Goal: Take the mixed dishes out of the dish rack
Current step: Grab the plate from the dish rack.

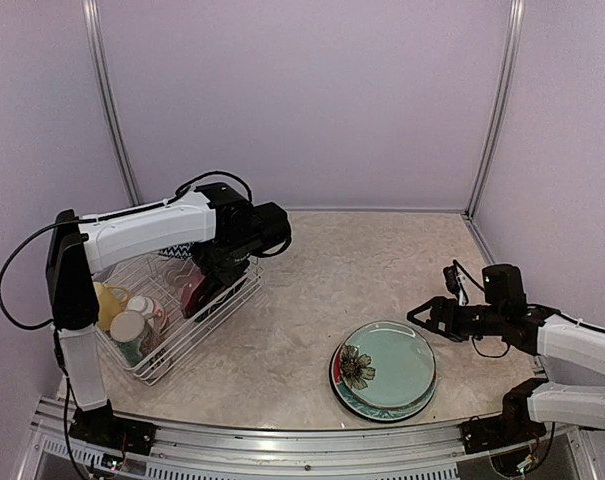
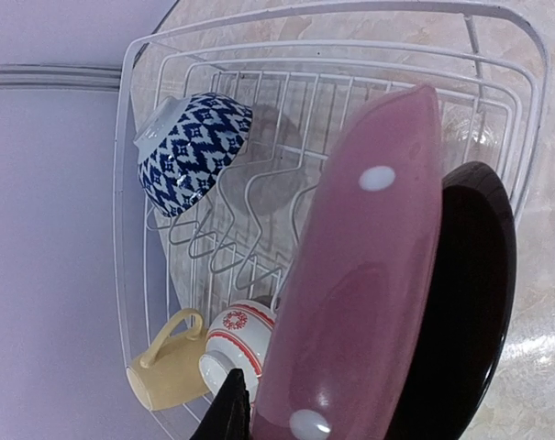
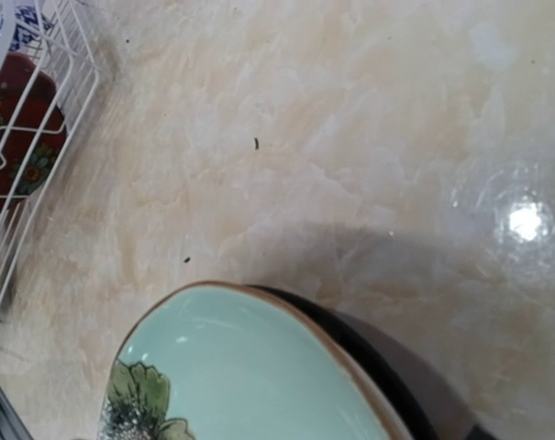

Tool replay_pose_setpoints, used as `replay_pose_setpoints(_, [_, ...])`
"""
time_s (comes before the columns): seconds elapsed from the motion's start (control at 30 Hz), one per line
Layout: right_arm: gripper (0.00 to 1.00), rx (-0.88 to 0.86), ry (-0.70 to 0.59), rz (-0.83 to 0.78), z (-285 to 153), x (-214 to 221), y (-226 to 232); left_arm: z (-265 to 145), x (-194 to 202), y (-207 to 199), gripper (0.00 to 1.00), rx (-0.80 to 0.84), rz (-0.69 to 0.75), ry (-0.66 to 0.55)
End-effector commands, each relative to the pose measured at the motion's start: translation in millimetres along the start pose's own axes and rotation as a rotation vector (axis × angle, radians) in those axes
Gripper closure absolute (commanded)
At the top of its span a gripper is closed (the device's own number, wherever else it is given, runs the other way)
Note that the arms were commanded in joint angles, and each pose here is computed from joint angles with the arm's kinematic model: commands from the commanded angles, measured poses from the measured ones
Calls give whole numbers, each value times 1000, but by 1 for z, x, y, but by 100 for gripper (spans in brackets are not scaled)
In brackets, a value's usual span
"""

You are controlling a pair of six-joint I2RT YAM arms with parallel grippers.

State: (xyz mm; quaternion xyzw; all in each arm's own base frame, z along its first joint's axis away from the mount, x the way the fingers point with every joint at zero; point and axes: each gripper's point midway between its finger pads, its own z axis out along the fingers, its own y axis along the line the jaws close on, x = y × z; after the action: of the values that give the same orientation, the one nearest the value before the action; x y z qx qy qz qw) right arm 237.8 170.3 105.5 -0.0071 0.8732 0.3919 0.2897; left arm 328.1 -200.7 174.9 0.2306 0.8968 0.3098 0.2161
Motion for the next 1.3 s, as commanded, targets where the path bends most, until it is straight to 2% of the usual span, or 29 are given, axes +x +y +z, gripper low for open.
replay_pose_setpoints(0.0, [14, 10, -9, 0, -2, 2, -4, -19, 0, 41, 100, -127, -108, -24])
replay_pose_setpoints(0.37, [14, 4, -13, 1, -1, 0, -2, -38, 4, 64, 100, -166, -140, -45])
replay_pose_setpoints(1.07, [13, 4, -13, -3, 0, -2, -1, -70, 12, 82, 100, -129, -158, -93])
replay_pose_setpoints(1.27, [13, 4, -12, -2, 0, -3, -1, -82, 12, 92, 100, -146, -185, -138])
